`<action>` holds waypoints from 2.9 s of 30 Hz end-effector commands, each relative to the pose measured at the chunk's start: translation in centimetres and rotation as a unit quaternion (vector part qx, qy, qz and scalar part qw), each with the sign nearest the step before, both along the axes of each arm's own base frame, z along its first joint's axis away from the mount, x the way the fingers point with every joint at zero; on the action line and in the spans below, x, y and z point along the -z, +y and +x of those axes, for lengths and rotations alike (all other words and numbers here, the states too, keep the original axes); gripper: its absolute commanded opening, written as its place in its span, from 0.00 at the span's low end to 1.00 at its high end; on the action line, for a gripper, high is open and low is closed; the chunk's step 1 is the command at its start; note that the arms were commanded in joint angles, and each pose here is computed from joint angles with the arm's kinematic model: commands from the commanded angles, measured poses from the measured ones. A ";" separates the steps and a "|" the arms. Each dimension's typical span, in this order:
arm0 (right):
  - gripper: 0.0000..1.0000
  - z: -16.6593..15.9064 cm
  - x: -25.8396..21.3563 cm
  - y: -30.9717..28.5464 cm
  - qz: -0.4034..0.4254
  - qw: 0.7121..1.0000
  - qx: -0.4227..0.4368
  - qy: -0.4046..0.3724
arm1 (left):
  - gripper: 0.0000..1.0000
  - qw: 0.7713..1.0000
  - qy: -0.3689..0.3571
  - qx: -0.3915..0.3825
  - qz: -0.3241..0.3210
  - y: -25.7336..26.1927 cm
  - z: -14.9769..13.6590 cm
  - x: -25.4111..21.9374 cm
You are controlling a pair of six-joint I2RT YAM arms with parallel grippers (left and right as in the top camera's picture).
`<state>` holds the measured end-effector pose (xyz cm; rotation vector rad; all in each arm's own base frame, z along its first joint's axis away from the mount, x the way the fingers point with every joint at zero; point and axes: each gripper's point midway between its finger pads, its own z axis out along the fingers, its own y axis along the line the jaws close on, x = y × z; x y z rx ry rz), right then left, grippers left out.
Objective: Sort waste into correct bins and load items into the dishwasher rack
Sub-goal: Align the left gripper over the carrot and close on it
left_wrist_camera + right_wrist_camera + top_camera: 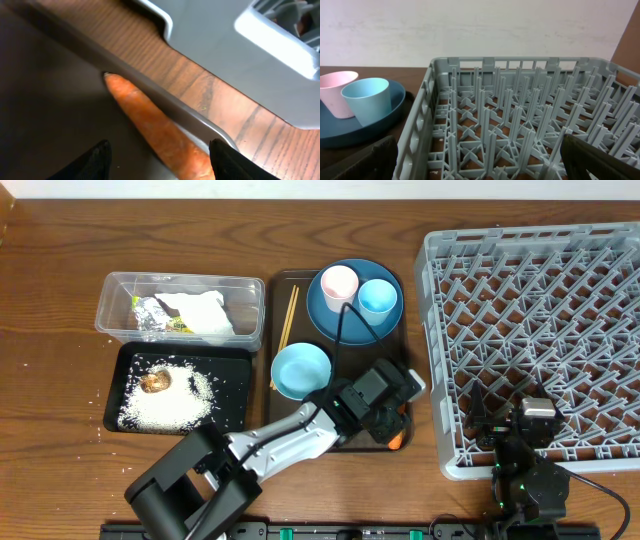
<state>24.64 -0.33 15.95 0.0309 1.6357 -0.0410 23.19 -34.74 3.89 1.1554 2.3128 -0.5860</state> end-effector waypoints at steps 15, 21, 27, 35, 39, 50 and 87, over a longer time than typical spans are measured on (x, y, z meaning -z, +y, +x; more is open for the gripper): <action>0.99 0.0 0.2 -0.3 0.002 1.000 0.008 0.002 | 0.55 1.000 -0.005 0.011 0.016 -0.7 -0.3 1.0; 0.99 0.0 0.1 -0.3 0.002 1.000 0.008 0.002 | 0.55 1.000 -0.004 0.013 0.018 -0.9 -0.3 1.6; 0.99 0.0 0.1 -0.3 0.002 1.000 0.008 0.002 | 0.56 1.000 -0.006 0.012 0.018 -1.0 -0.2 1.7; 0.99 0.0 0.1 -0.3 0.002 1.000 0.008 0.002 | 0.65 0.989 -0.104 -0.030 0.097 1.6 3.2 2.2; 0.99 0.0 0.2 -0.3 0.002 1.000 0.008 0.002 | 0.66 0.979 -0.146 -0.027 0.139 2.9 4.3 2.2; 0.99 0.0 0.1 -0.3 0.002 1.000 0.008 0.002 | 0.66 0.981 -0.133 -0.016 0.141 3.0 3.8 2.5; 0.99 0.0 0.1 -0.3 0.002 1.000 0.008 0.002 | 0.63 0.994 -0.040 -0.088 0.059 2.4 3.3 1.3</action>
